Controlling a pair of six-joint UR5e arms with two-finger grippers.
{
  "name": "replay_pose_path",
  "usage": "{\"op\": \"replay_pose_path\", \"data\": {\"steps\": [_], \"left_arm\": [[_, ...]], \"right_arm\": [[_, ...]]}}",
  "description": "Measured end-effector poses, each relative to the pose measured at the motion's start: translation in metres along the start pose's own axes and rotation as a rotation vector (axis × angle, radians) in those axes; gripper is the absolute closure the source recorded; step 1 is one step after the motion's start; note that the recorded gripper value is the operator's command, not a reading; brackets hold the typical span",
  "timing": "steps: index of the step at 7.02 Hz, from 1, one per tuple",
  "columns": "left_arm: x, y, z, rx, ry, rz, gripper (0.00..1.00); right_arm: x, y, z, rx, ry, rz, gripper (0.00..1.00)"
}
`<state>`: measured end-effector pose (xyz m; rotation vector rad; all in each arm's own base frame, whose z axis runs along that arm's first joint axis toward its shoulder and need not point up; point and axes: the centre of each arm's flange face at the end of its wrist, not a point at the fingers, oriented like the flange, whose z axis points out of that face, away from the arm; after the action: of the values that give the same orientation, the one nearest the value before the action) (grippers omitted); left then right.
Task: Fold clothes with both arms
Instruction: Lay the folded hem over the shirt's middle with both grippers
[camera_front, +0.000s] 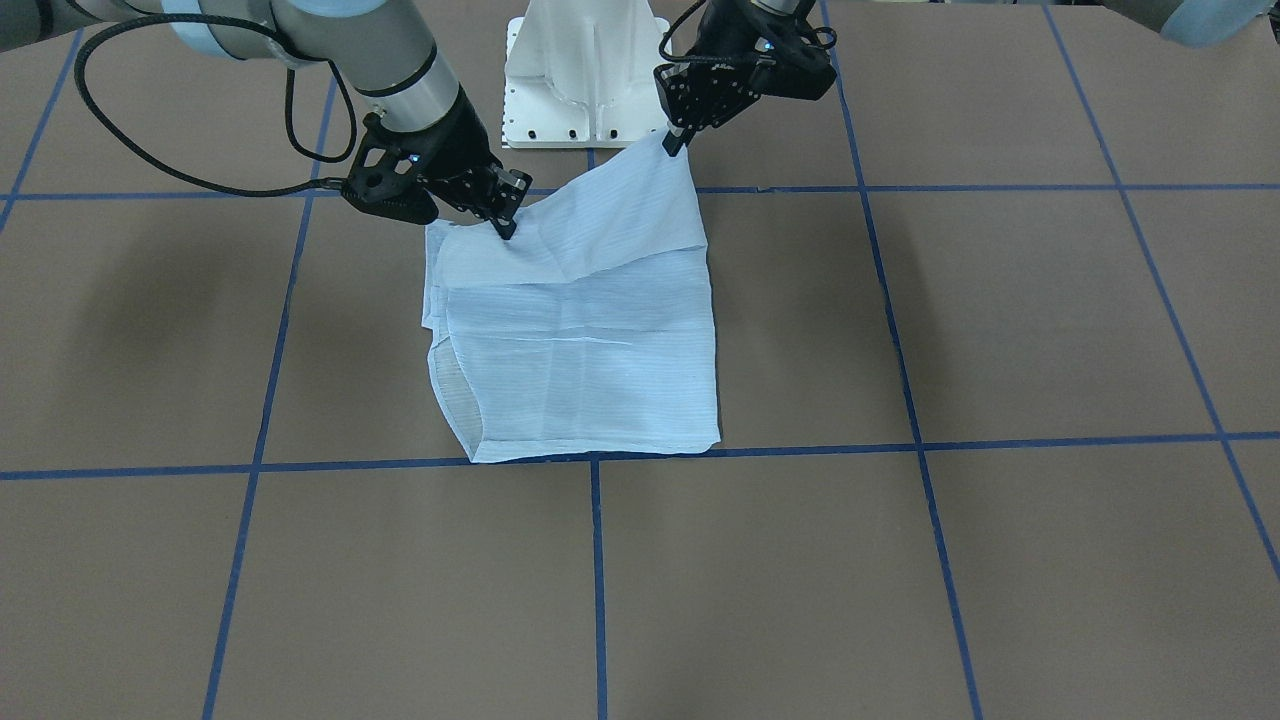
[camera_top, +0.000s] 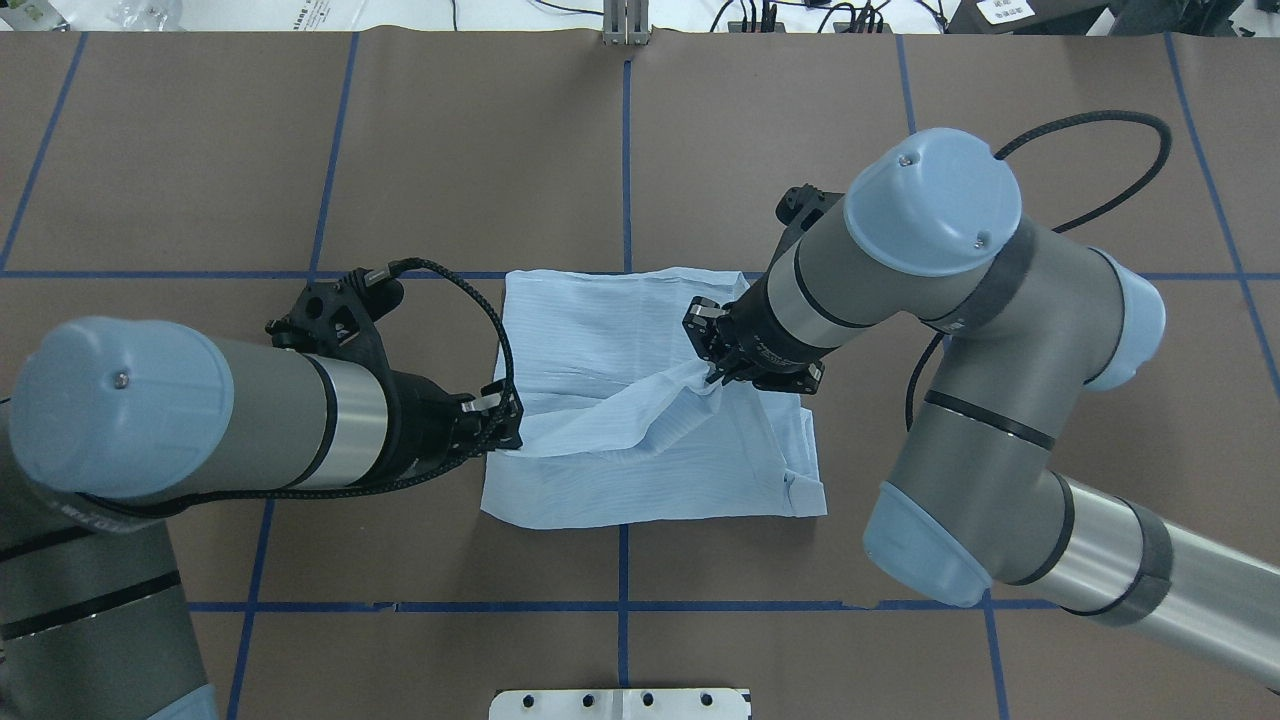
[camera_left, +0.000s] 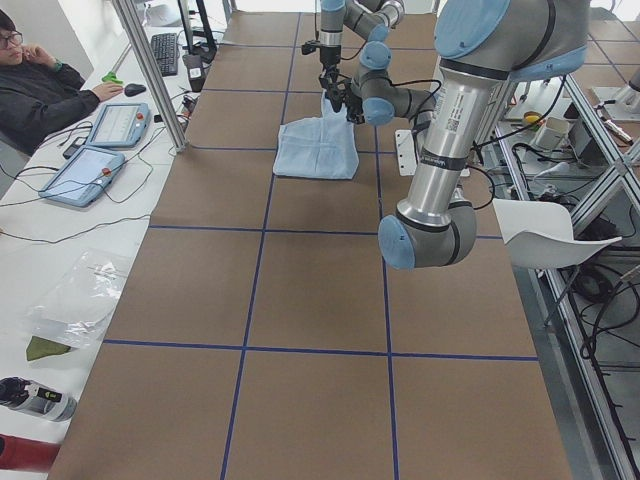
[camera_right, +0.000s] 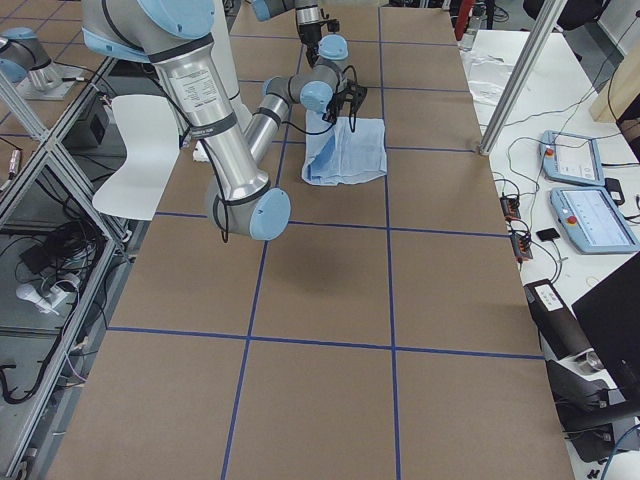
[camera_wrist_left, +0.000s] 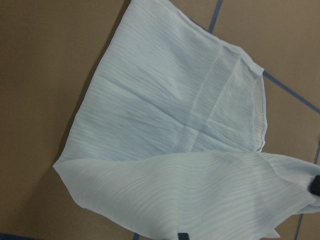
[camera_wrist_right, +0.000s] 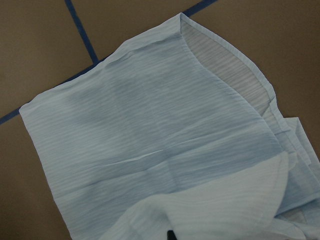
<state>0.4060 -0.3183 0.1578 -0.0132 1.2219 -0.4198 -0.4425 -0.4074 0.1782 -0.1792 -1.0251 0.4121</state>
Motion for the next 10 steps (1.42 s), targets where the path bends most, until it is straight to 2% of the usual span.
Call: {"op": "replay_pose_path", "data": {"steps": [4, 9, 10], "left_arm": [[0.002, -0.060, 0.072, 0.067, 0.023, -0.007, 1.00], [-0.006, -0.112, 0.122, 0.117, 0.029, -0.013, 1.00], [-0.008, -0.117, 0.131, 0.119, 0.030, -0.010, 1.00]], "right_arm": [[-0.010, -0.030, 0.023, 0.027, 0.043, -0.002, 1.00], [-0.041, -0.075, 0.074, 0.050, 0.125, 0.045, 1.00], [-0.043, -0.082, 0.084, 0.051, 0.113, 0.040, 0.78]]}}
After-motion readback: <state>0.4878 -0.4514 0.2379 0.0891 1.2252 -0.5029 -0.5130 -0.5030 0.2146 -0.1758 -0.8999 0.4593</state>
